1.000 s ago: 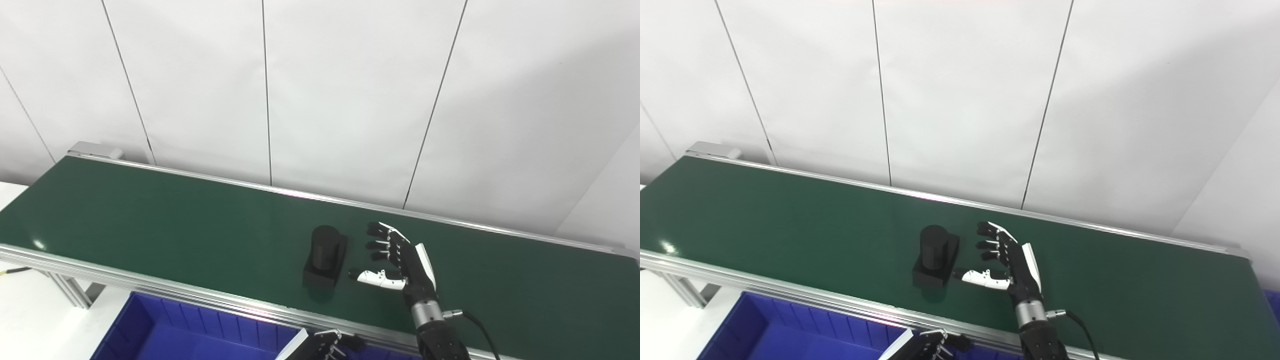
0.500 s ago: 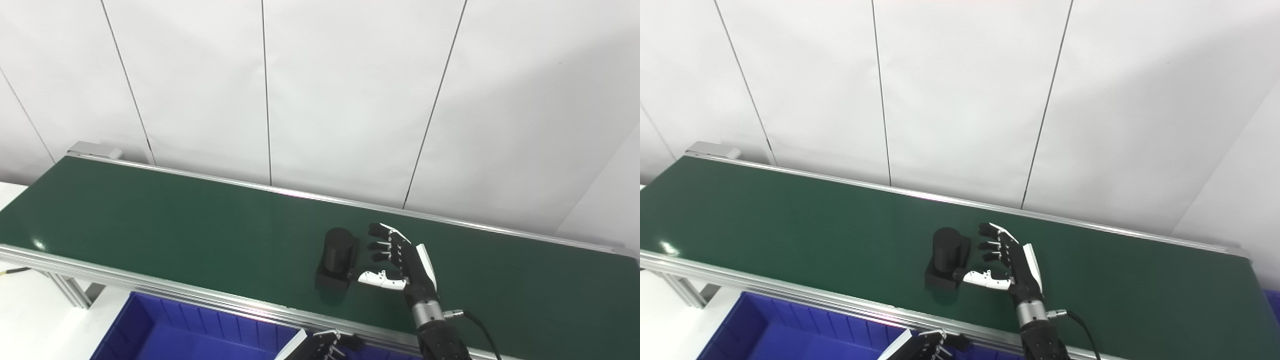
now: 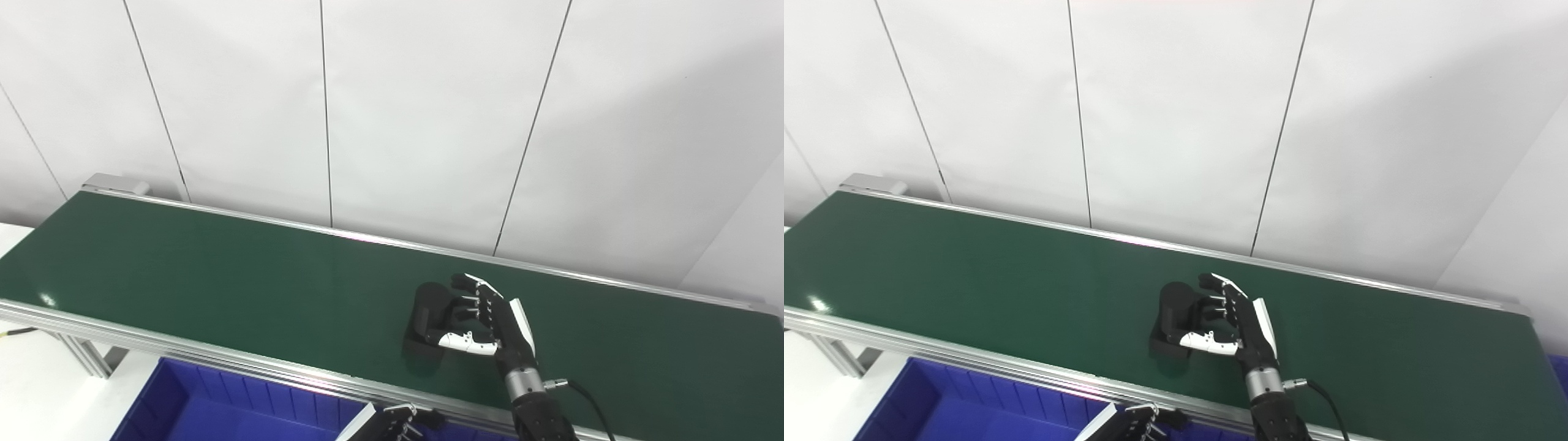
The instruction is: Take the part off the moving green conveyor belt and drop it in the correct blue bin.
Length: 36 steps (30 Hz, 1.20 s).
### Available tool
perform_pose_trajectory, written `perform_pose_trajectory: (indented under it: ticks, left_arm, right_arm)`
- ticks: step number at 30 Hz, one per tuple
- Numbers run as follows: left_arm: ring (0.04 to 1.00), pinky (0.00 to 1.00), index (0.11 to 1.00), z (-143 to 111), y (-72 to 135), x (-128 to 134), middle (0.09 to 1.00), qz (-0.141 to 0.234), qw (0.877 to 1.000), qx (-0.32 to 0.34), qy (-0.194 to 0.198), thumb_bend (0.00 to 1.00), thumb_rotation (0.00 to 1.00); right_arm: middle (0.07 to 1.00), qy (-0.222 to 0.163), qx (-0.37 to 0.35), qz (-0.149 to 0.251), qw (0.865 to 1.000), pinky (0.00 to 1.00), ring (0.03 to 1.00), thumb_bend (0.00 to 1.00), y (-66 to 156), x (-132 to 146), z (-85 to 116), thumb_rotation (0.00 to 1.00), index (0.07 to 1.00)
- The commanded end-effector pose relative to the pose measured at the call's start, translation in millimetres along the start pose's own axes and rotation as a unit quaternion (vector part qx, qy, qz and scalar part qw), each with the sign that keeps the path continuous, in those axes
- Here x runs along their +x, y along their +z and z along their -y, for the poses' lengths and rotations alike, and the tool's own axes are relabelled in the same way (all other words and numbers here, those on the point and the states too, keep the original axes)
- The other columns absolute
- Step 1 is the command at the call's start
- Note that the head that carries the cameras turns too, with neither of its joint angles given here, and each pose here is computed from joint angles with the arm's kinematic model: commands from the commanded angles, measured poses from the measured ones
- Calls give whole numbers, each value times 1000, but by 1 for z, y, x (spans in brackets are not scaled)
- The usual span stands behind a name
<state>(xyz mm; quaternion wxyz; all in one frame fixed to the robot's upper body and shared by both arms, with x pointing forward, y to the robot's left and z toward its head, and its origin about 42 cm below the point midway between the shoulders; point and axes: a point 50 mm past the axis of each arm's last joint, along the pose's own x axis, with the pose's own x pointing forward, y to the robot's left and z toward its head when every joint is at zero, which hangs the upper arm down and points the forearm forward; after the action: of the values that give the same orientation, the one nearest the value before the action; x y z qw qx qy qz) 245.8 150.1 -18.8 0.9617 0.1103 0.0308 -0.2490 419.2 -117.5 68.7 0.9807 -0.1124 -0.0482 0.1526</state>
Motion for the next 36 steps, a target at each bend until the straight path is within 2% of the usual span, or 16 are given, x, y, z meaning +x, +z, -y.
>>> perform_pose_trajectory:
  ticks: [1,8,14,15,16,17,19,20,34,36]
  left_arm:
    - [756,720,745,-2,9,7,764,22,1000,-2,6,1000,219]
    - [758,719,746,-1,10,6,764,23,1000,-2,5,1000,206]
    - [752,711,749,-1,10,6,762,23,1000,0,5,1000,205]
    - [749,707,747,-1,10,6,761,23,1000,0,5,1000,213]
    - [748,706,747,-1,10,6,761,23,1000,3,6,1000,215]
    - [749,706,747,-1,10,6,762,23,1000,4,6,1000,220]
    - [754,708,747,-1,10,6,765,24,1000,5,5,1000,223]
    - [756,709,746,-1,10,6,767,24,1000,5,5,1000,221]
    - [759,714,742,-3,12,4,767,27,1000,3,5,1000,198]
    - [758,713,742,-3,12,4,768,27,1000,1,5,1000,193]
  right_arm:
    - [795,-10,-9,49,999,584,691,963,26,18,5,195,776]
    - [784,-26,-41,56,997,569,677,966,28,18,5,201,762]
    - [706,-71,-52,58,994,520,616,939,29,19,3,142,714]
    - [643,-78,-50,58,994,441,534,888,30,19,2,61,657]
    - [627,-87,-48,58,993,422,513,876,30,19,2,41,643]
    - [531,-93,-47,57,993,388,471,671,30,18,2,16,567]
    - [490,-99,-57,57,992,385,442,553,29,18,3,3,524]
    - [488,-101,-60,58,991,391,437,533,29,18,3,1,515]
    - [482,-95,-74,57,991,390,422,518,35,13,5,0,516]
    - [484,-95,-71,59,991,364,405,516,36,12,5,0,528]
